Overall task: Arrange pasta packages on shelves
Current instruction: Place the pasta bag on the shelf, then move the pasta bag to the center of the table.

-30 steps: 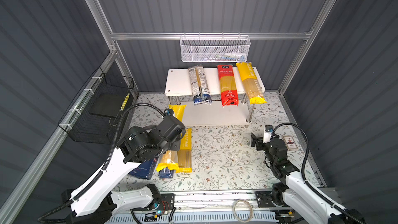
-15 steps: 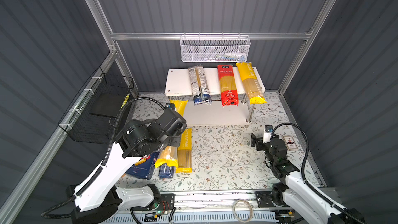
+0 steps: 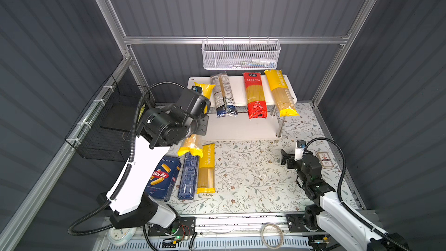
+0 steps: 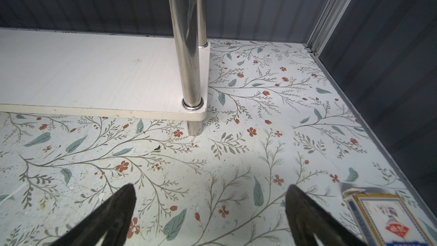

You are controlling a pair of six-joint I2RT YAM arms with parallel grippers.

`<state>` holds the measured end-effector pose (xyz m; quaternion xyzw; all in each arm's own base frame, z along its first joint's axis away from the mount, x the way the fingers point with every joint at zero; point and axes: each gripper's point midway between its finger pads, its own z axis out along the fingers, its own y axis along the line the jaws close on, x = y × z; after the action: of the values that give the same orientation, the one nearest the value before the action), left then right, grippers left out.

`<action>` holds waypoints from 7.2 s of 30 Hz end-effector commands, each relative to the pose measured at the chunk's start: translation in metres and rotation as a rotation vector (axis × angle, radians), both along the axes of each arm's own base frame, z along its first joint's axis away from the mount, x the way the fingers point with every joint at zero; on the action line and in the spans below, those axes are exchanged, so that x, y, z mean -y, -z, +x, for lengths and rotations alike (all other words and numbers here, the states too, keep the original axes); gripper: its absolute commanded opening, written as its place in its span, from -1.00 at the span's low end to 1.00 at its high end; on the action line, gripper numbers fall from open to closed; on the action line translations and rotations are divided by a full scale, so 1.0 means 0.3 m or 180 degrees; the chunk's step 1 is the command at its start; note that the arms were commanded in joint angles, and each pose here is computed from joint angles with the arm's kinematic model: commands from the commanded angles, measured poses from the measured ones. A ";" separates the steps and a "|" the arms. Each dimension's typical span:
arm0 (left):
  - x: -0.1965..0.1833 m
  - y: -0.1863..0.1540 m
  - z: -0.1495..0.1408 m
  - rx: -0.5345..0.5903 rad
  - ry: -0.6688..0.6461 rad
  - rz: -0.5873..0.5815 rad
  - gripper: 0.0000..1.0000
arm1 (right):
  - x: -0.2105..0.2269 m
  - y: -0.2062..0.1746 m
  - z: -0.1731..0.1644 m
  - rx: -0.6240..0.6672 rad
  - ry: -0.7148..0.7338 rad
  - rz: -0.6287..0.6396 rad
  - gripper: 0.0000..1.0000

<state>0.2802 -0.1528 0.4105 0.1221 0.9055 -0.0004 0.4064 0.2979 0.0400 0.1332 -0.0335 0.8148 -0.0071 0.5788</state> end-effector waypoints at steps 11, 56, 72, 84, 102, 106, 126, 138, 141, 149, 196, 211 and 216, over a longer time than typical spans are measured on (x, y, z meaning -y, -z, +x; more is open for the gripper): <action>0.029 -0.071 0.295 0.0247 0.0213 -0.0453 -0.74 | 0.008 -0.031 0.013 0.0052 0.0059 0.0031 0.98; -0.026 -0.061 0.556 0.0263 0.0079 -0.1032 1.00 | 0.007 -0.023 0.014 0.0015 0.0055 0.0029 0.98; -0.110 -0.011 0.333 -0.0034 -0.0135 -0.0984 1.00 | 0.005 -0.025 0.014 0.0014 0.0045 0.0031 0.98; -0.066 0.062 0.206 -0.0328 0.0071 -0.1300 1.00 | 0.002 -0.020 0.016 -0.0005 0.0030 0.0027 0.98; -0.157 -0.044 0.191 0.0206 -0.0068 -0.0960 1.00 | -0.006 -0.023 0.020 -0.0008 -0.0009 0.0019 0.98; -0.215 -0.077 0.168 0.0427 -0.0227 -0.0802 1.00 | -0.007 -0.077 0.015 -0.0033 -0.0017 0.0025 0.98; -0.371 0.181 -0.035 0.0215 -0.0964 -0.0759 1.00 | -0.205 -0.238 -0.155 -0.0061 -0.1049 0.1119 0.98; -0.355 0.424 -0.062 -0.0135 -0.1056 -0.0877 1.00 | -0.296 -0.225 -0.196 -0.0373 -0.1492 0.1446 0.98; -0.364 0.481 -0.067 -0.0116 -0.1095 -0.0861 1.00 | -0.320 -0.210 -0.215 -0.0518 -0.1598 0.1558 0.98; -0.267 0.636 -0.038 -0.0392 -0.0786 -0.1121 1.00 | -0.355 -0.184 -0.234 -0.0643 -0.1713 0.1784 0.98; -0.061 1.142 -0.076 -0.1119 -0.0543 -0.1226 0.99 | -0.593 -0.036 -0.196 -0.1232 -0.1749 0.1460 0.98; -0.048 1.200 -0.060 -0.1295 -0.0689 -0.0943 1.00 | -0.605 0.005 -0.172 -0.1270 -0.1731 0.1328 0.98; -0.040 1.250 -0.071 -0.1401 -0.0700 -0.0806 1.00 | -0.613 0.021 -0.175 -0.1317 -0.1757 0.1340 0.98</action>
<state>0.2605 -0.1463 0.0413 -0.0249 0.9668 -0.1226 0.2228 0.2447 0.2195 0.1225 -0.1256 0.8642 0.3156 0.3711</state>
